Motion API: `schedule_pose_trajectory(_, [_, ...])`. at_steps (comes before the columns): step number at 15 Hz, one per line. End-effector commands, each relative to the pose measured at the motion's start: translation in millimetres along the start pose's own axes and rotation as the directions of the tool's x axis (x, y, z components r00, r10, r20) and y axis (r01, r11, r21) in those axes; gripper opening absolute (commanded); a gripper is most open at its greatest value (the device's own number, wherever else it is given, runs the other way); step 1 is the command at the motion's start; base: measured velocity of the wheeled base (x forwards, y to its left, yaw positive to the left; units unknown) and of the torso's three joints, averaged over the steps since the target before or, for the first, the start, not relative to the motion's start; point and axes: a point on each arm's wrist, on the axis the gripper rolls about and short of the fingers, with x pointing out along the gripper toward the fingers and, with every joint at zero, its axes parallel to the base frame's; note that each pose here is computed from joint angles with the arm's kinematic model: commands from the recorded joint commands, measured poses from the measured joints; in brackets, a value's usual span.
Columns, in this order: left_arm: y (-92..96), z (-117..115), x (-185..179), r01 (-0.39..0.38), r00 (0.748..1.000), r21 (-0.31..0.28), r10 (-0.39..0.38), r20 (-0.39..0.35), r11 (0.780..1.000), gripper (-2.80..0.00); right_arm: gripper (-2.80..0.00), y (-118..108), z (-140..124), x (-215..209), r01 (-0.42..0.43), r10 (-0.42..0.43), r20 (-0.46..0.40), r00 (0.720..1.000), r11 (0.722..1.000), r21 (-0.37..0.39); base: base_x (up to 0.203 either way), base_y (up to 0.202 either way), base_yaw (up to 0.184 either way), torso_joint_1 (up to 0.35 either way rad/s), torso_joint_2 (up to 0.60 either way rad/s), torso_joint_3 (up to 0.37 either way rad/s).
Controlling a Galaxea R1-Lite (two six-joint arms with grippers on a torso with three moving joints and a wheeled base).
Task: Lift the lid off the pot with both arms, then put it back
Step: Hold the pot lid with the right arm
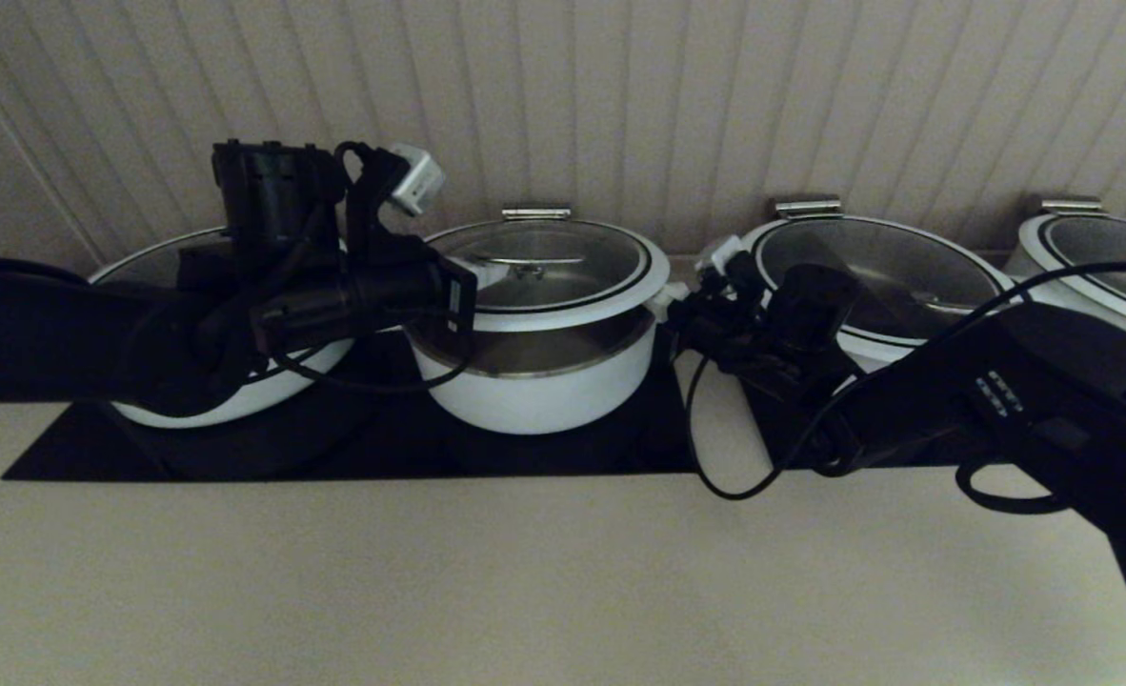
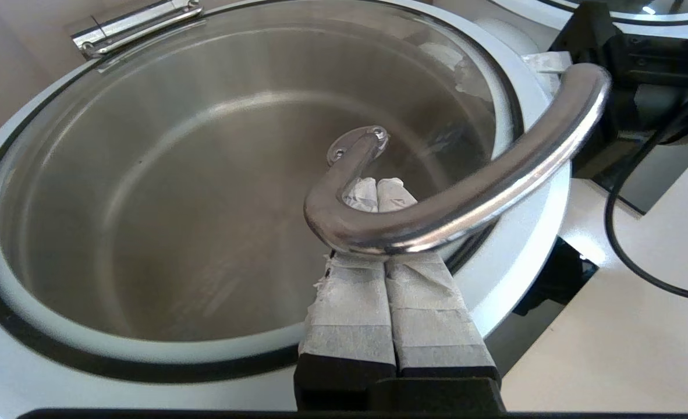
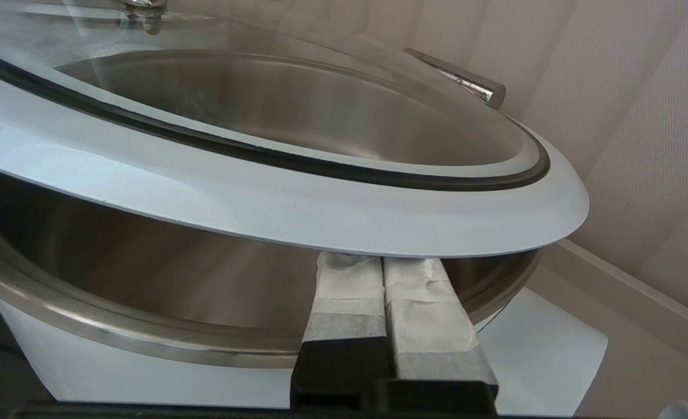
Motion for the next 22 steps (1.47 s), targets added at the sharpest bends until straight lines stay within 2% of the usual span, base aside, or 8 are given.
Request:
schedule_pose_trajectory(1, [-0.9,4,-7,-0.002,1.000,0.008,0.002,0.011,1.000,-2.80,-2.80,0,3,0,-0.001,0.001,0.013,1.000,1.000,-0.007,0.000,0.000,0.000,0.000,0.00,0.000])
schedule_pose_trajectory(8, [-7.4,-7,-37,-0.009,0.999,0.010,0.009,-0.043,1.000,-2.80,-2.80,-2,7,-1,0.003,-0.003,0.022,1.000,1.000,-0.020,0.000,0.000,0.000,0.000,0.00,0.000])
schedule_pose_trajectory(16, [-15.0,-7,-73,-0.026,0.999,0.010,0.026,-0.035,1.000,-2.80,-2.80,-1,7,-1,0.002,-0.002,0.024,1.000,1.000,-0.020,0.000,0.000,0.000,0.000,0.00,0.000])
schedule_pose_trajectory(22, [-28.6,-30,-100,-0.012,0.996,-0.008,0.012,-0.088,1.000,-2.80,-2.80,-1,5,-1,0.002,-0.002,0.018,1.000,1.000,-0.018,0.000,0.000,0.000,0.000,0.00,0.000])
